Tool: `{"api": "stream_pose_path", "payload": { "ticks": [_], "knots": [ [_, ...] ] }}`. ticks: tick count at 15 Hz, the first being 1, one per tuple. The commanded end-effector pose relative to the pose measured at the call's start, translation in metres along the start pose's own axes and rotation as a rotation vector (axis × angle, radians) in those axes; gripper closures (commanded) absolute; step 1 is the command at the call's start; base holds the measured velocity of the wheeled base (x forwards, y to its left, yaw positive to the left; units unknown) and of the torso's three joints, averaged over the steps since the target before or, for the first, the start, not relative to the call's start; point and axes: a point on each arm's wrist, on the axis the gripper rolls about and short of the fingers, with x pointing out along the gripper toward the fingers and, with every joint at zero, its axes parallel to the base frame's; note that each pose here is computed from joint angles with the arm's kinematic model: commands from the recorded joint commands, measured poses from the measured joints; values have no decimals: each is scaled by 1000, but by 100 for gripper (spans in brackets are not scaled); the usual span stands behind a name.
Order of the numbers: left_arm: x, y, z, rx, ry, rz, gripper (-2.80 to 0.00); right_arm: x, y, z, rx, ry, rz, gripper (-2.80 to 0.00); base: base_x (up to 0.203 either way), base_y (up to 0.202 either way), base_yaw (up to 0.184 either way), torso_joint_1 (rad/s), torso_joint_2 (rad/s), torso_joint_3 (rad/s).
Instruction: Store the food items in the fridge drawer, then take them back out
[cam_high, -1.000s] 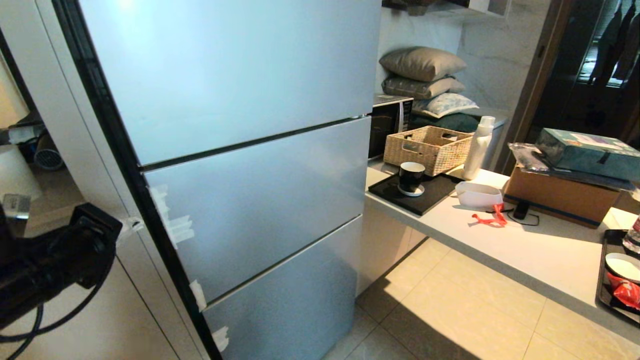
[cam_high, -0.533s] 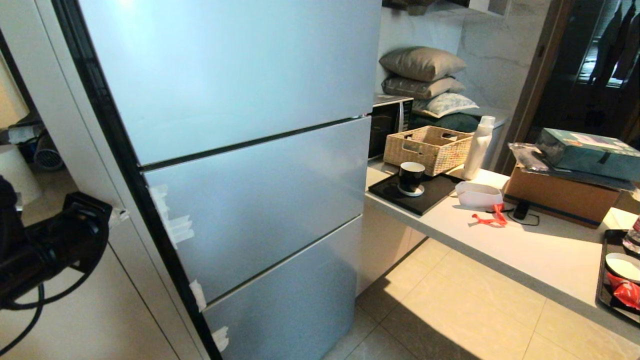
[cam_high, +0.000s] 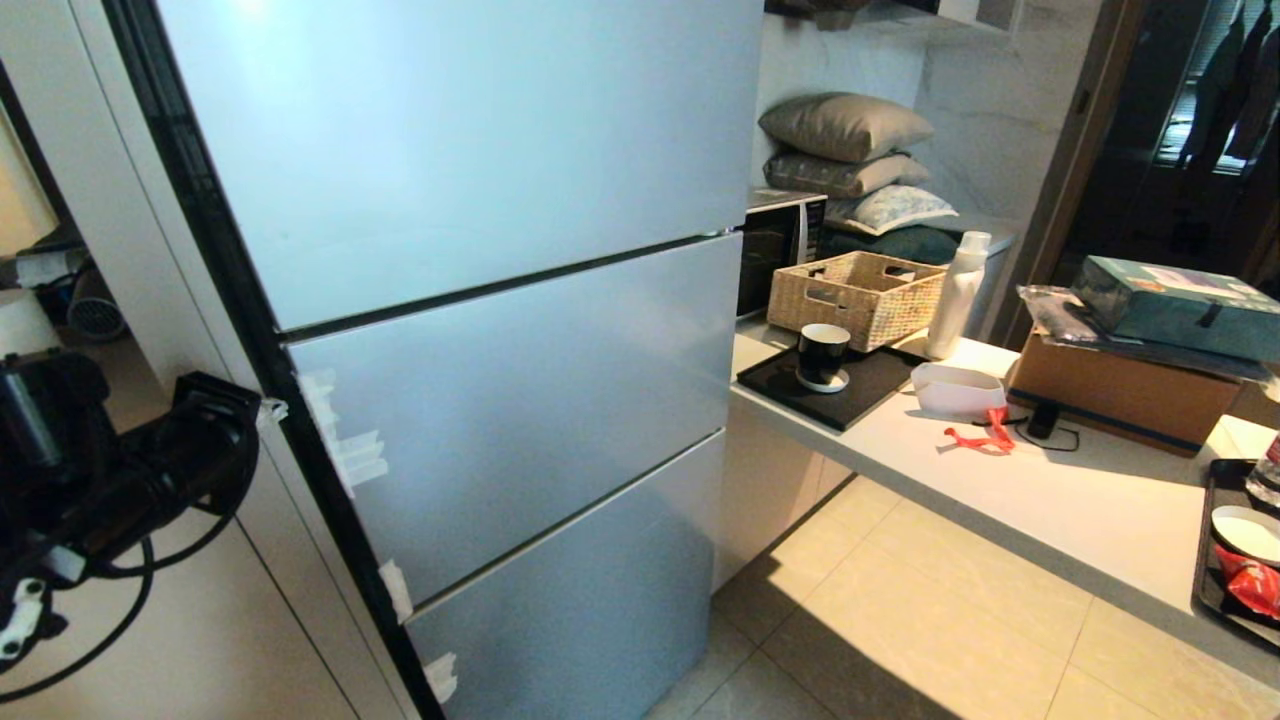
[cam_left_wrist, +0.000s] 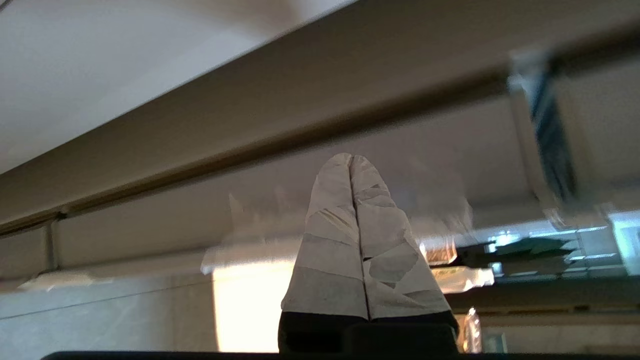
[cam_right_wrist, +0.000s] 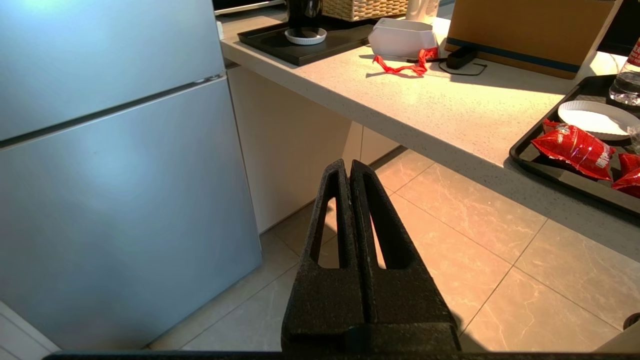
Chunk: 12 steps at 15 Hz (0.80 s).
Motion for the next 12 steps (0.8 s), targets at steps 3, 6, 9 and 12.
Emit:
{"api": "stream_pose_path", "payload": {
  "ticks": [3,6,9,12],
  "knots": [
    [7,1,-11,-29,54,-6,0,0,0,0,0,2,0,0,0,0,0,0,0,0],
    [5,-3,-19,-23,83,-23,0,0,0,0,0,4,0,0,0,0,0,0,0,0],
    [2,-5,-25,-19,114,-36,0,0,0,0,0,3,-1,0,0,0,0,0,0,0],
    [-7,-4,-28,-20,179,-66,0,0,0,0,0,2,0,0,0,0,0,0,0,0]
  ]
}}
